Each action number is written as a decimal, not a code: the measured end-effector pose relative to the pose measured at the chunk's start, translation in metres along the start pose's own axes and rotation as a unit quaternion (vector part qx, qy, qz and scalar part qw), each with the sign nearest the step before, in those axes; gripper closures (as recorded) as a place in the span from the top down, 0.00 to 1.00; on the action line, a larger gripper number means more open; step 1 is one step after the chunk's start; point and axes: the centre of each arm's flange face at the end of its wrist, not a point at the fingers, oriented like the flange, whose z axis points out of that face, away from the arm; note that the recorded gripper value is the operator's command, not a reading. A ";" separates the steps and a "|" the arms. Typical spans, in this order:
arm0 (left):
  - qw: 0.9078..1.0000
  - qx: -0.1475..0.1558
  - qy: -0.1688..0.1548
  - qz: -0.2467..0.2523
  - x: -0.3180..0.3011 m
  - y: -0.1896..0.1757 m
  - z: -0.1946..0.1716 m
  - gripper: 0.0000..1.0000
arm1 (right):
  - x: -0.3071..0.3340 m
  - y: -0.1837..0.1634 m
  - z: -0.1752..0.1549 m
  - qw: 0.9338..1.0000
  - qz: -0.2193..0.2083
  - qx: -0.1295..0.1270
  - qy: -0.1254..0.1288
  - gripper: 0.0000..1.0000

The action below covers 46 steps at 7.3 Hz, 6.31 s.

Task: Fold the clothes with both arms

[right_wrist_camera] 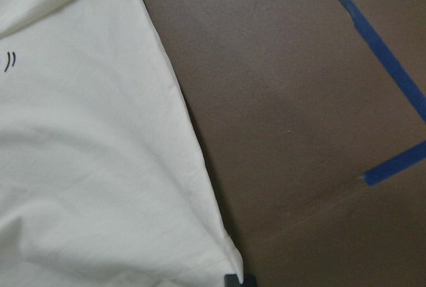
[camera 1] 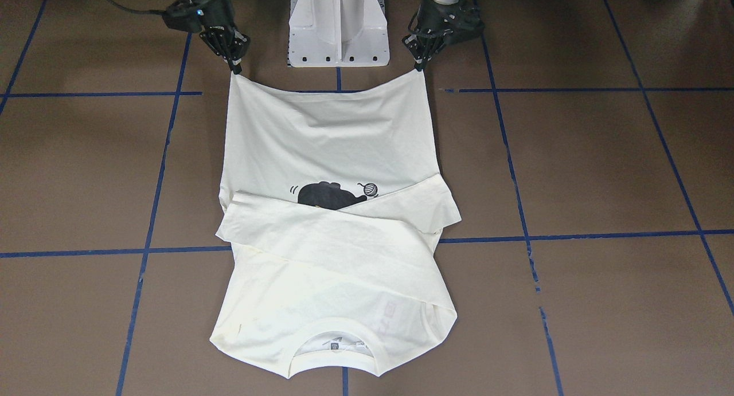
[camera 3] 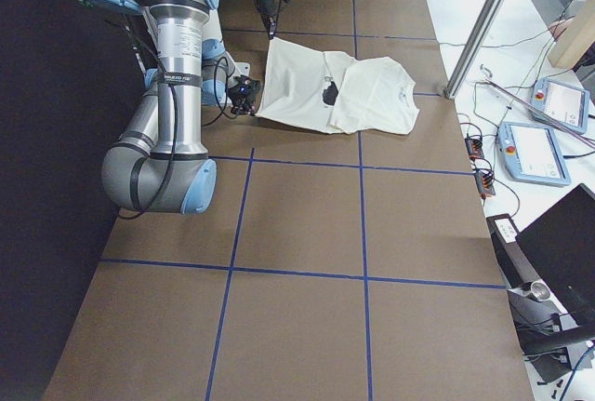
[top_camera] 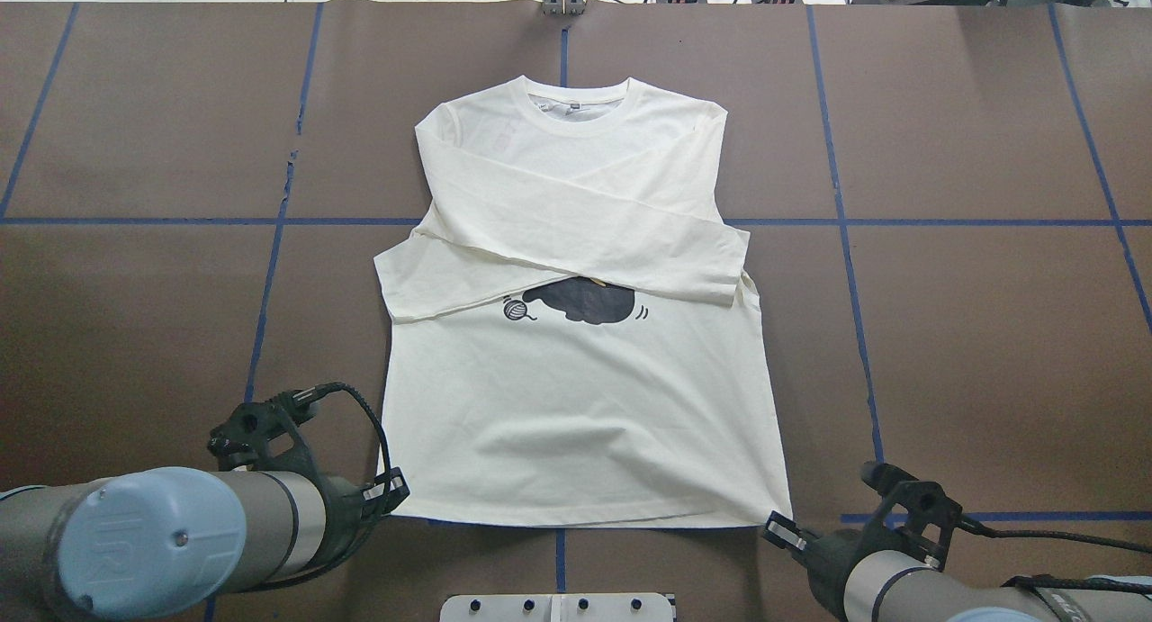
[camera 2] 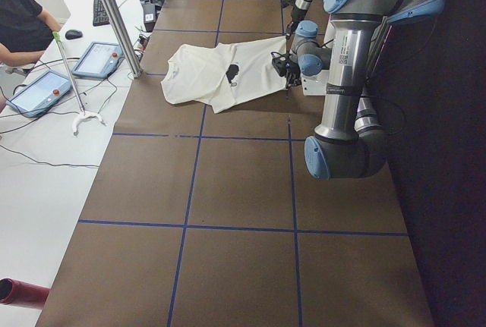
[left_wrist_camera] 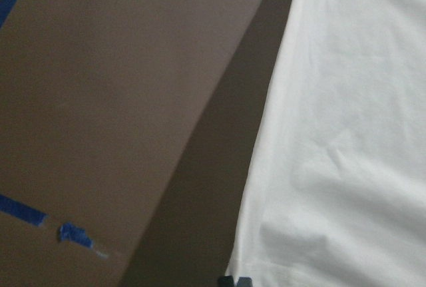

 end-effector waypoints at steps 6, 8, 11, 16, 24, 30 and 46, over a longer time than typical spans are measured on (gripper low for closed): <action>0.997 0.062 0.047 0.015 0.073 -0.100 -0.034 0.00 | -0.088 -0.126 -0.035 0.998 0.029 0.036 -0.050 0.00; 0.990 0.129 0.055 0.011 0.111 -0.201 -0.007 0.00 | -0.154 -0.205 0.011 0.998 0.030 0.062 -0.014 0.00; 0.980 0.176 0.097 -0.006 0.145 -0.325 0.073 0.00 | -0.216 -0.307 0.116 0.991 -0.003 0.109 0.077 0.00; 0.973 0.205 0.106 0.011 0.153 -0.398 0.116 0.00 | -0.262 -0.381 0.182 0.991 0.001 0.119 0.064 0.00; 0.970 0.218 0.098 0.048 0.135 -0.421 0.107 0.50 | -0.291 -0.394 0.190 0.990 0.002 0.122 0.071 0.51; 0.964 0.175 0.181 0.084 0.121 -0.398 0.081 0.48 | -0.183 -0.295 0.128 0.999 0.023 0.039 0.013 0.68; 0.953 0.209 0.206 0.073 0.110 -0.421 0.026 0.47 | -0.134 -0.233 0.142 0.999 0.034 0.015 0.038 0.00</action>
